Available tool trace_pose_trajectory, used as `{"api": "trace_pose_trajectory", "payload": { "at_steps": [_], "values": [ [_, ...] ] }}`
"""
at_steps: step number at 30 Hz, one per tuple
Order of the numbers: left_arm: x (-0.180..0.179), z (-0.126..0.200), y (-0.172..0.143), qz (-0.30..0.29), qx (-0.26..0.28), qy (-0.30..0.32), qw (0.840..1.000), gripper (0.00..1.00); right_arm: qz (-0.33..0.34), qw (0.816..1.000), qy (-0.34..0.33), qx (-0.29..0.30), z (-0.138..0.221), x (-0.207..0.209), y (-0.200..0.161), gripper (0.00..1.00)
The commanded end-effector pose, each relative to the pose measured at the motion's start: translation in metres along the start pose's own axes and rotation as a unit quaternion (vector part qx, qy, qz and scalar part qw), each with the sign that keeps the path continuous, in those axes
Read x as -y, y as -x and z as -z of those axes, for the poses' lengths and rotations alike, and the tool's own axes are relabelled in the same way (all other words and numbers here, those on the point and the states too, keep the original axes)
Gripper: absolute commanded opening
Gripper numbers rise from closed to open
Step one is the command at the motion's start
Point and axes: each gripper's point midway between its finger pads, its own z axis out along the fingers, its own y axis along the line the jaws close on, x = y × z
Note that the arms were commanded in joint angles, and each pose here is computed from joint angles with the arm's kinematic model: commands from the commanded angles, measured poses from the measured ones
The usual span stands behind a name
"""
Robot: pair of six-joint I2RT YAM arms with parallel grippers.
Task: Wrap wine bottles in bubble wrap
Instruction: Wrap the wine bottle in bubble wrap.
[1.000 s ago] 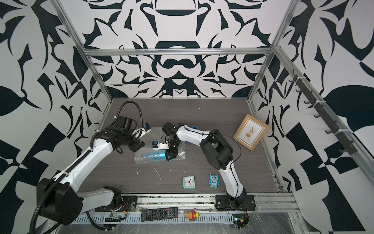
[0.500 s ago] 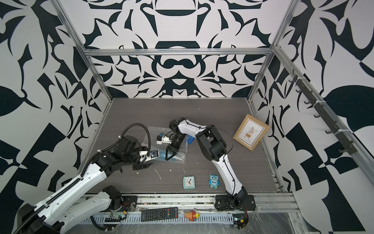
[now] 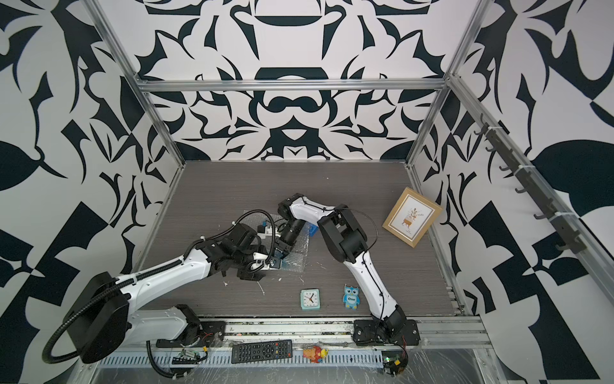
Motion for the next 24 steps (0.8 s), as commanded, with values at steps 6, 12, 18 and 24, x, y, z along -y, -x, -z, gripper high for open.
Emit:
{"api": "trace_pose_trajectory", "payload": {
  "at_steps": [6,12,18,24],
  "values": [
    [-0.024,-0.008,0.009,-0.04,0.014,0.046,0.998,0.74,-0.015,0.999,0.006,-0.032,-0.013,-0.001,-0.014,0.31],
    [-0.017,-0.023,-0.007,-0.025,0.002,0.022,0.999,0.75,-0.014,0.999,0.001,-0.029,-0.012,0.0,-0.012,0.33],
    [-0.005,-0.037,-0.018,-0.021,-0.011,-0.007,1.0,0.75,-0.01,1.0,-0.008,-0.025,-0.01,0.0,-0.01,0.36],
    [0.003,-0.043,-0.023,-0.01,-0.018,-0.028,0.999,0.52,-0.004,1.0,-0.025,-0.017,-0.005,-0.001,-0.006,0.48]
  ]
}}
